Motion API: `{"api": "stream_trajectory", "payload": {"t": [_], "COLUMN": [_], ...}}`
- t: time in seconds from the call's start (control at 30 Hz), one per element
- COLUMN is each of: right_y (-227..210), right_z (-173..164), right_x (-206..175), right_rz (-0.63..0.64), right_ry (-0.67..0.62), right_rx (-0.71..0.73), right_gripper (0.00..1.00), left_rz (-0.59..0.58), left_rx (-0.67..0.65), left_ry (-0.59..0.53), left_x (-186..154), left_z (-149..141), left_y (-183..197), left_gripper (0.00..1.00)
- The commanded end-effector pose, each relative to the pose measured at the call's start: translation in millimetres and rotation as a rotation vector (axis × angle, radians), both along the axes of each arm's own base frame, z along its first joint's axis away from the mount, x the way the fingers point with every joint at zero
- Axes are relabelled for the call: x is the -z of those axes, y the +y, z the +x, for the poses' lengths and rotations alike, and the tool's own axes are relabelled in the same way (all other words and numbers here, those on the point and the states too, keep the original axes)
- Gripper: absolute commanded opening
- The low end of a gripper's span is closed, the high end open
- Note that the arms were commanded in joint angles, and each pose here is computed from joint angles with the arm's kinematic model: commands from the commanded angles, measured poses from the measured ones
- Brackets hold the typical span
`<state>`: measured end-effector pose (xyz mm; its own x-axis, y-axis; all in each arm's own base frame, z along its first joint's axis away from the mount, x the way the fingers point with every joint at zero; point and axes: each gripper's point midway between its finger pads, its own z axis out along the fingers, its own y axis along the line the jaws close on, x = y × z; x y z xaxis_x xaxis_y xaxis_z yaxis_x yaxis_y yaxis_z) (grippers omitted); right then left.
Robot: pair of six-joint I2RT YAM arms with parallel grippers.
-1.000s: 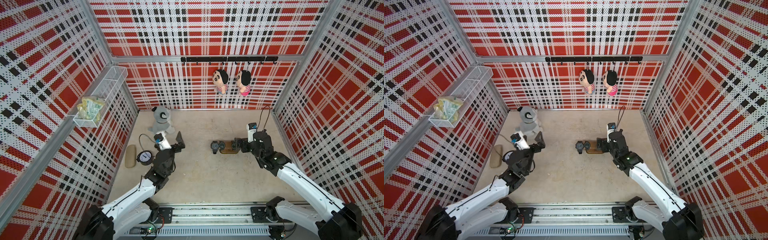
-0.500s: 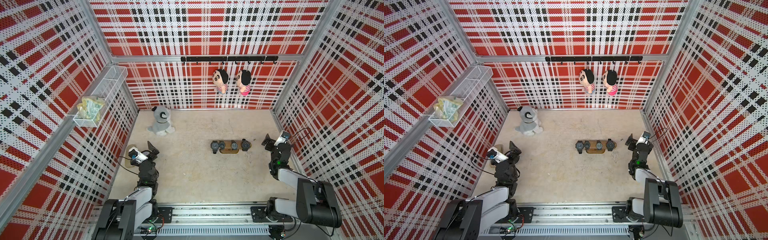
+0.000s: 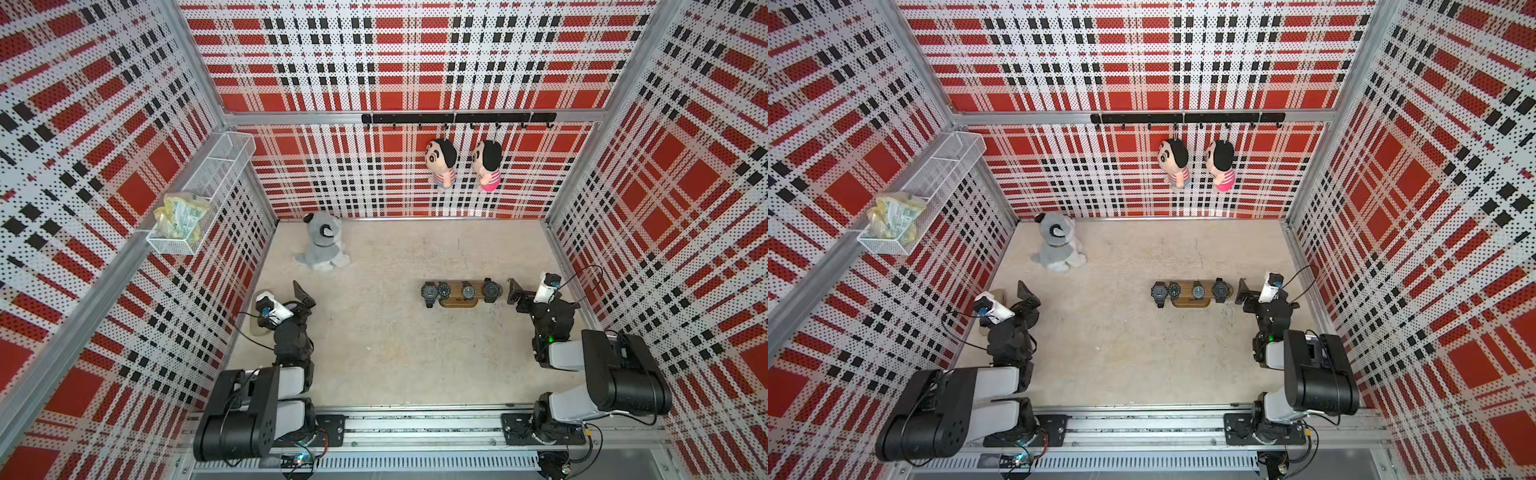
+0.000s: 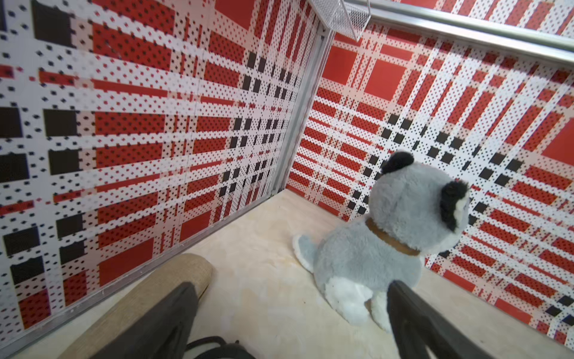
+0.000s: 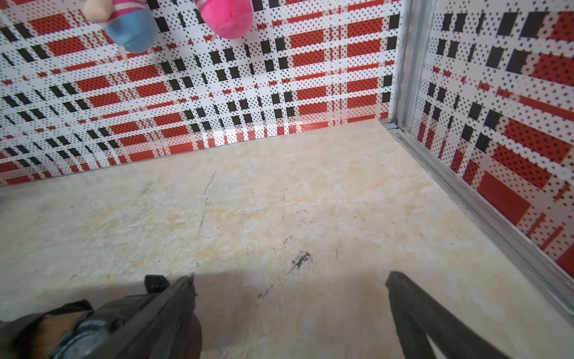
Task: Place watch on stand
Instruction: Reset both arms
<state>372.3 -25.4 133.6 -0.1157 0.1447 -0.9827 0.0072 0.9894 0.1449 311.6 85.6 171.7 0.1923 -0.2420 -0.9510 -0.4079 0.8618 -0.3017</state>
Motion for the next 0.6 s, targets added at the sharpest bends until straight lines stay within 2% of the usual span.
{"api": "stream_trajectory", "payload": {"t": [0.0,0.13,0.2,0.23,0.27,0.37,0.57], "right_y": [10,15,13,10,9,9,9], "right_z": [1,-4,-7,-9,-8,-5,-3], "right_x": [-14,-11,-12,-10,-8,-7,-7], "right_rz": [-0.040,-0.082,-0.066,-0.069,-0.067,-0.067,-0.070], "right_ry": [-0.070,-0.092,-0.126,-0.111,-0.098,-0.095,-0.089], "right_rx": [-0.050,-0.028,-0.011,0.006,0.010,0.010,0.013], "right_gripper": [1.00,1.00,1.00,1.00,1.00,1.00,1.00], "left_rz": [0.053,0.080,0.117,0.146,0.170,0.178,0.174], "left_rx": [0.038,0.060,0.102,0.117,0.113,0.116,0.122], "left_ry": [-0.035,-0.045,-0.065,-0.047,-0.075,0.022,0.054], "left_x": [-12,-9,-9,-3,-9,3,7], "left_z": [3,5,8,10,9,24,41], "left_y": [-5,-9,-20,-27,-31,-35,-34], "left_gripper": [0.97,0.98,0.98,0.98,1.00,0.99,0.98]}}
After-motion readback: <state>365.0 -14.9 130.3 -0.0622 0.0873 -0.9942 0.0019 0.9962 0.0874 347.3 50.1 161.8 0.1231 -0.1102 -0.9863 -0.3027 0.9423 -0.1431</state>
